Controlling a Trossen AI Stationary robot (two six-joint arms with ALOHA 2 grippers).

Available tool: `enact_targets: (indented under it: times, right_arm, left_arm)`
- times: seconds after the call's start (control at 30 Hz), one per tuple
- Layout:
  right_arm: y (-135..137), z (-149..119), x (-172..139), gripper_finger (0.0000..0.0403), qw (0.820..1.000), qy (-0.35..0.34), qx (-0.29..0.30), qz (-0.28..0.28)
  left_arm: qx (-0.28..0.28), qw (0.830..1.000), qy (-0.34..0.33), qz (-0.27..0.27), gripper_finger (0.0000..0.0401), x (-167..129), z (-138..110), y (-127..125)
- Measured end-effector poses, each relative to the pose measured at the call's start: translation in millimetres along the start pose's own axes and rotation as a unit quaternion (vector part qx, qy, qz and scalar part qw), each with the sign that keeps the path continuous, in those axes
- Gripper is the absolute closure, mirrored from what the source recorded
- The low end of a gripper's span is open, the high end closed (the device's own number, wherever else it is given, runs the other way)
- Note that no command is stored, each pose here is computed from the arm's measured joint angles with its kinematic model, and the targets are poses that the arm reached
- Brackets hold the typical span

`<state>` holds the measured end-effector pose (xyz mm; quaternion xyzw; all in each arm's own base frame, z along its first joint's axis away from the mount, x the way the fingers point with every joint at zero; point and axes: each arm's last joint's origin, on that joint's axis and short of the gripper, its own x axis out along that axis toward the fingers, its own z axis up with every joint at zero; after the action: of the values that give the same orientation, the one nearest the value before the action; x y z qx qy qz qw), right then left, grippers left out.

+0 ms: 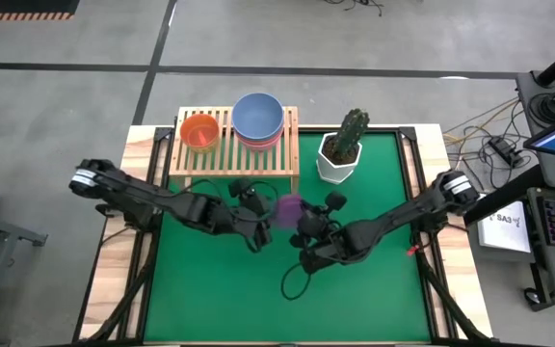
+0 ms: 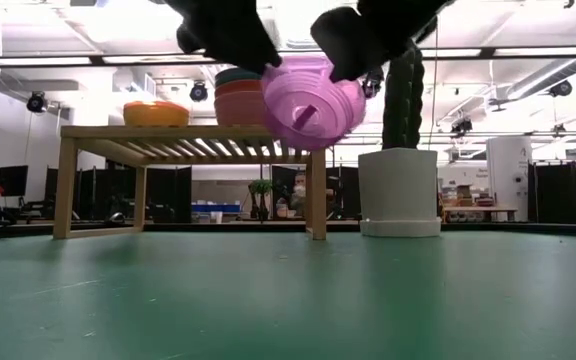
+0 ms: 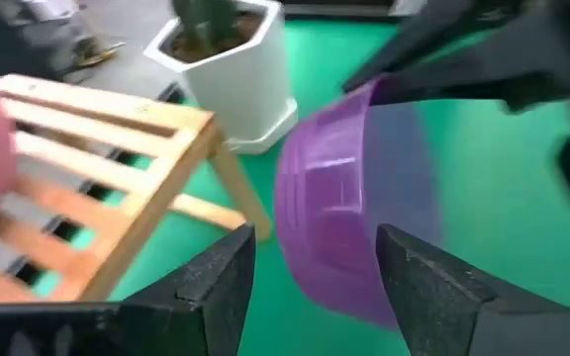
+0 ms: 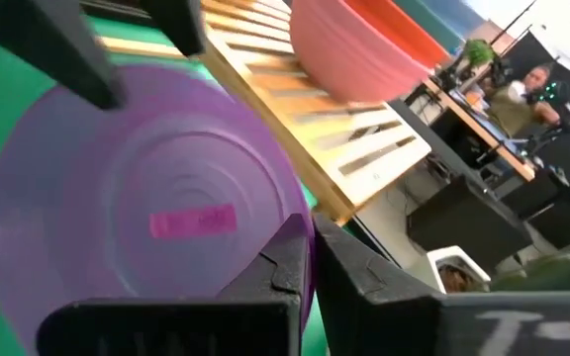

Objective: Place and stack bowls onto a shelf
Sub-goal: Stack the purple bowl on top of the light orange bowl on the shelf

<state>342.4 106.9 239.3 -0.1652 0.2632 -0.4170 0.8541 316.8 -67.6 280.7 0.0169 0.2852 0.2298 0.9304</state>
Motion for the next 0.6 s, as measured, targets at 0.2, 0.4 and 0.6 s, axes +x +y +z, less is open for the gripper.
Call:
enact_targets:
  times: [0.2,0.4,0.6]
  right_arm:
    - [5,9,0,0.0394,1.0,-0.002,0.002,-0.001]
    - [3,12,-1,0.0394,1.0,-0.005,0.017,0.001]
    - [6,12,-1,0.0369,0.999,0.004,0.025,0.025]
  left_arm:
    - [0.005,1.0,0.012,0.008,0.0219,4,5,-6]
    - [-0.017,1.0,0.01,0.009,0.0314,4,7,-7]
    - [-0.053,0.999,0.01,0.01,0.0392,4,8,-6]
